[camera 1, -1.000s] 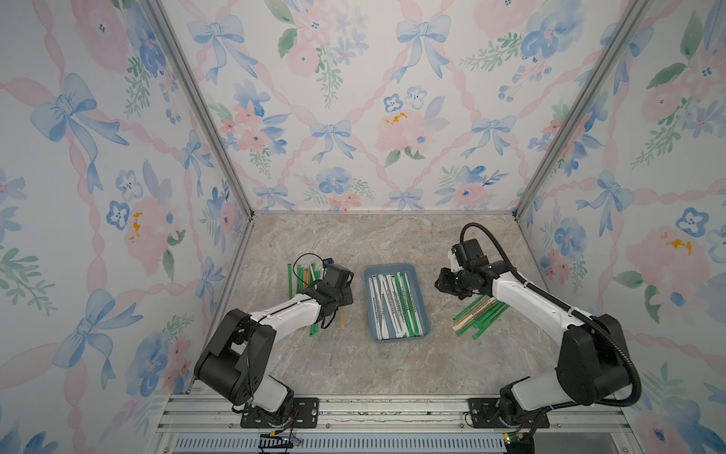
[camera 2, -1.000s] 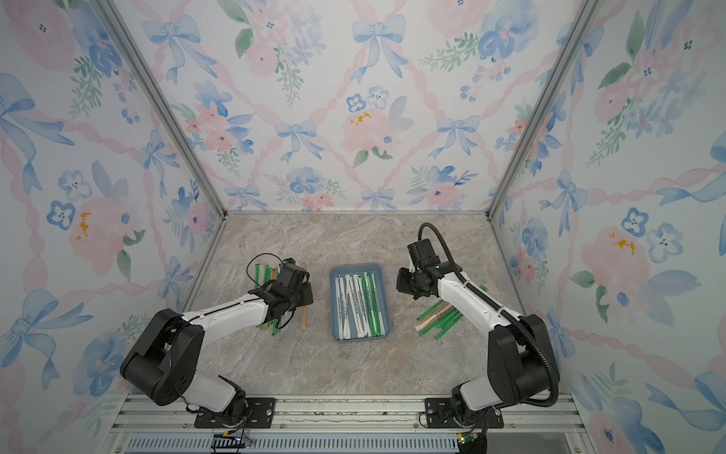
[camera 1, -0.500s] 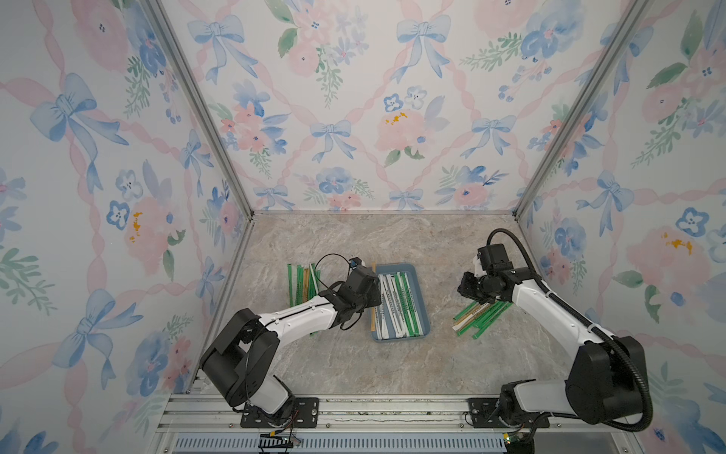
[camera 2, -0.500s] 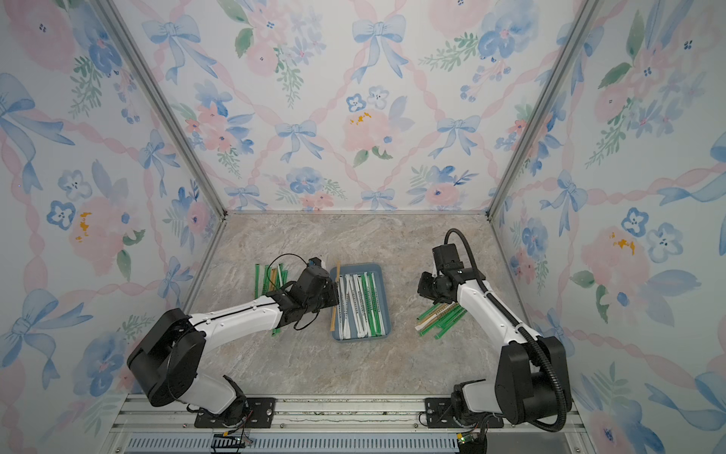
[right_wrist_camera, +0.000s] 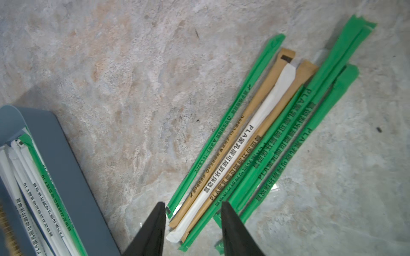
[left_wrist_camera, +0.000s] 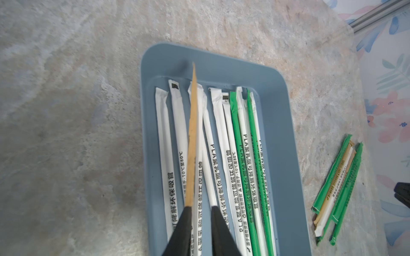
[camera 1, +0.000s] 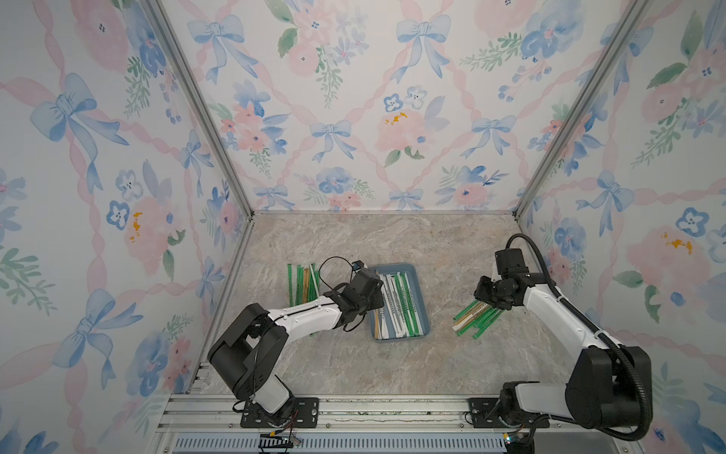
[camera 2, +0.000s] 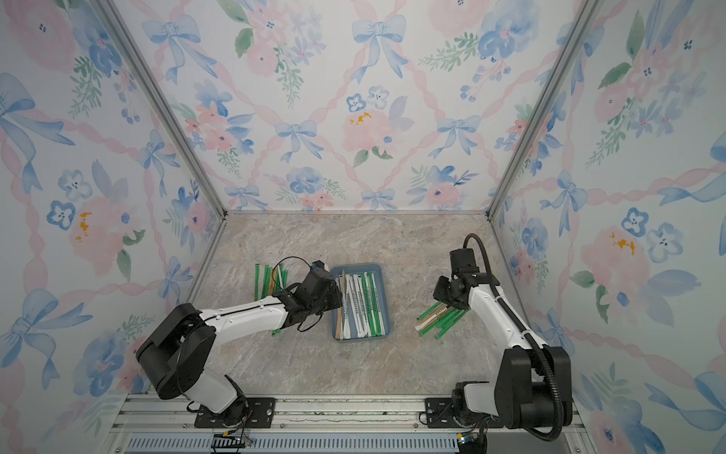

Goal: Put the straws into the storage box
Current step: Place the straw in the storage box, then adjust the straw at the center of the board.

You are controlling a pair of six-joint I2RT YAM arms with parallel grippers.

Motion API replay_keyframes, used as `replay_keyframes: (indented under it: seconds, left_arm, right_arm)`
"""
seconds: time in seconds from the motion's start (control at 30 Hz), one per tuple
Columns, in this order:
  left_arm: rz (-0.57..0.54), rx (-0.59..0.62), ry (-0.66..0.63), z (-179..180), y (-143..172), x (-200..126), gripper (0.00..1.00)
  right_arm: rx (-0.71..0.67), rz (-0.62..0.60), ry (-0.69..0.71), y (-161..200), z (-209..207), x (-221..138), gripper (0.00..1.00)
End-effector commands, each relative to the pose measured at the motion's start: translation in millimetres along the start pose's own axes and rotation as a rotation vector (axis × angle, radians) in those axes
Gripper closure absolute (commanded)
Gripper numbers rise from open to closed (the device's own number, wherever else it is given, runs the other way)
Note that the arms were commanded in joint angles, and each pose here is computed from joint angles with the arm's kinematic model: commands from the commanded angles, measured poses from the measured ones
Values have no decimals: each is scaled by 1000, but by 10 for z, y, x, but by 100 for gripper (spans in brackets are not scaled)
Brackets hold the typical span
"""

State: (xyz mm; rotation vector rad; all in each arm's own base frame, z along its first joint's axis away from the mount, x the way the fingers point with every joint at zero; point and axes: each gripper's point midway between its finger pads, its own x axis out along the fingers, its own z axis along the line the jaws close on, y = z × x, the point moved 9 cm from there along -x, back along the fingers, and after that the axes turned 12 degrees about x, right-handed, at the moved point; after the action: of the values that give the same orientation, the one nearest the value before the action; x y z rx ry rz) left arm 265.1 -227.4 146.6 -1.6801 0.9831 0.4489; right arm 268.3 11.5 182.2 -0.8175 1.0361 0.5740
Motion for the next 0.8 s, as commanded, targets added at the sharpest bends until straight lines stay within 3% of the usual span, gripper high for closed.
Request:
replay_keyframes:
  seconds: [0.0,0.4,0.77]
  left_arm:
    - [-7,7,-4,-21,0,-2,73]
    - [-62,37,-28,-23,-80,-86,52]
    - [-74,57,-56,35,-45,-124,47]
  right_arm:
    - [28,-3,49,9,-170,-8,55]
    - [108,51,96,39,-460,136,60]
    - [224,118,175,102,-761,326,65]
